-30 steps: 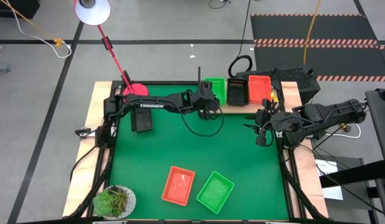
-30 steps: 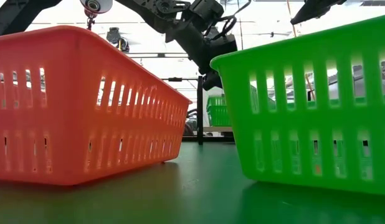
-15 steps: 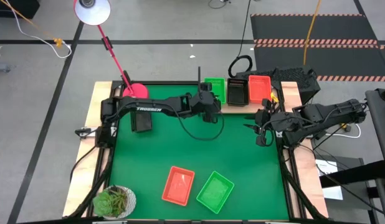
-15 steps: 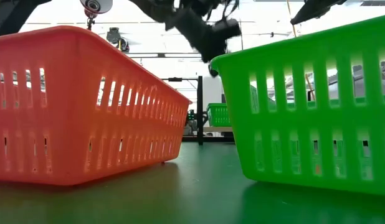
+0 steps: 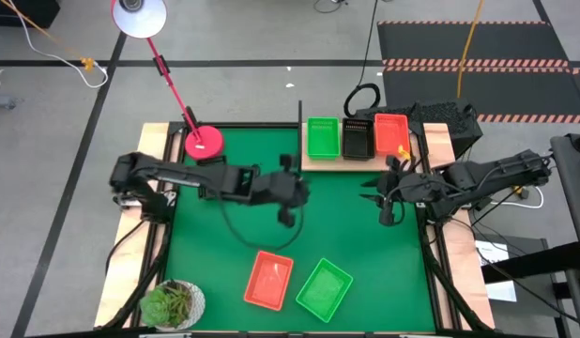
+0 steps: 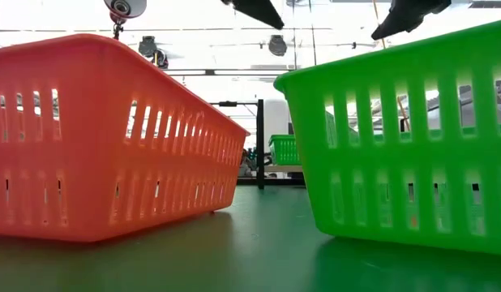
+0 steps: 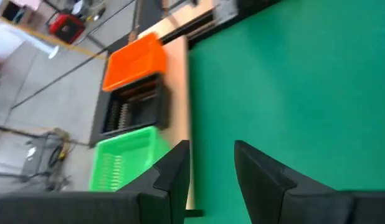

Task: Stack baskets on shelf by color
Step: Stack the orange bin on top of the other orange bin on the shelf

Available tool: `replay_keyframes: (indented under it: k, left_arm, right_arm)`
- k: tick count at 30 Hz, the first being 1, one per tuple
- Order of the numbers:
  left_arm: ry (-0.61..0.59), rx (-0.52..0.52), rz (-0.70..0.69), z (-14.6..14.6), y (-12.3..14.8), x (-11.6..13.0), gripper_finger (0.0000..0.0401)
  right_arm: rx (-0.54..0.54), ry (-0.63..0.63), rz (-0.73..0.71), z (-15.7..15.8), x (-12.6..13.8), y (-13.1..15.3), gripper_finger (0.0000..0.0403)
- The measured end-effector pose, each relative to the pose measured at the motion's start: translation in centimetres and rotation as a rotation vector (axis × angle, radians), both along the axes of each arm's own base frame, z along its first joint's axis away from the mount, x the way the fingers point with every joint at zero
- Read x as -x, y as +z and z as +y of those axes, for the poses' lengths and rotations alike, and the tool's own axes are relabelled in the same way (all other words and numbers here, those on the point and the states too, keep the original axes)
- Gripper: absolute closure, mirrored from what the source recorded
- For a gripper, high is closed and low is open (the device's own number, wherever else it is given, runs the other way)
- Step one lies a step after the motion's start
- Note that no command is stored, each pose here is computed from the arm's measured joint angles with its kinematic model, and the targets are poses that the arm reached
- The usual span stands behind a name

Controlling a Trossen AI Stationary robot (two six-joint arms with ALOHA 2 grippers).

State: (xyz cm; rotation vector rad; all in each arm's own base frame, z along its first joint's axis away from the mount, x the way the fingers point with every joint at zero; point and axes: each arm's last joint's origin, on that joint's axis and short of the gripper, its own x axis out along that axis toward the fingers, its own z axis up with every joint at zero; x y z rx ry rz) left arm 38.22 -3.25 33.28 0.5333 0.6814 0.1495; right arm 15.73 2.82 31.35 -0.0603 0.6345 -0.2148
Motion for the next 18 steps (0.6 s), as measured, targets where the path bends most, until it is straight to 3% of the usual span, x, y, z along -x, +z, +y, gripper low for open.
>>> replay_keyframes:
  k: [7, 18]
  left_arm:
    - [-0.073, 0.088, 0.048, -5.2, -3.1, 4.5, 0.0275]
    - [-0.076, 0.224, 0.104, -11.8, -8.3, 10.5, 0.0275]
  right_arm:
    - [-0.053, 0.051, -0.059, 0.4, -0.8, 0.1, 0.0284]
    - [-0.053, 0.045, -0.077, 0.4, -1.1, 0.2, 0.0284]
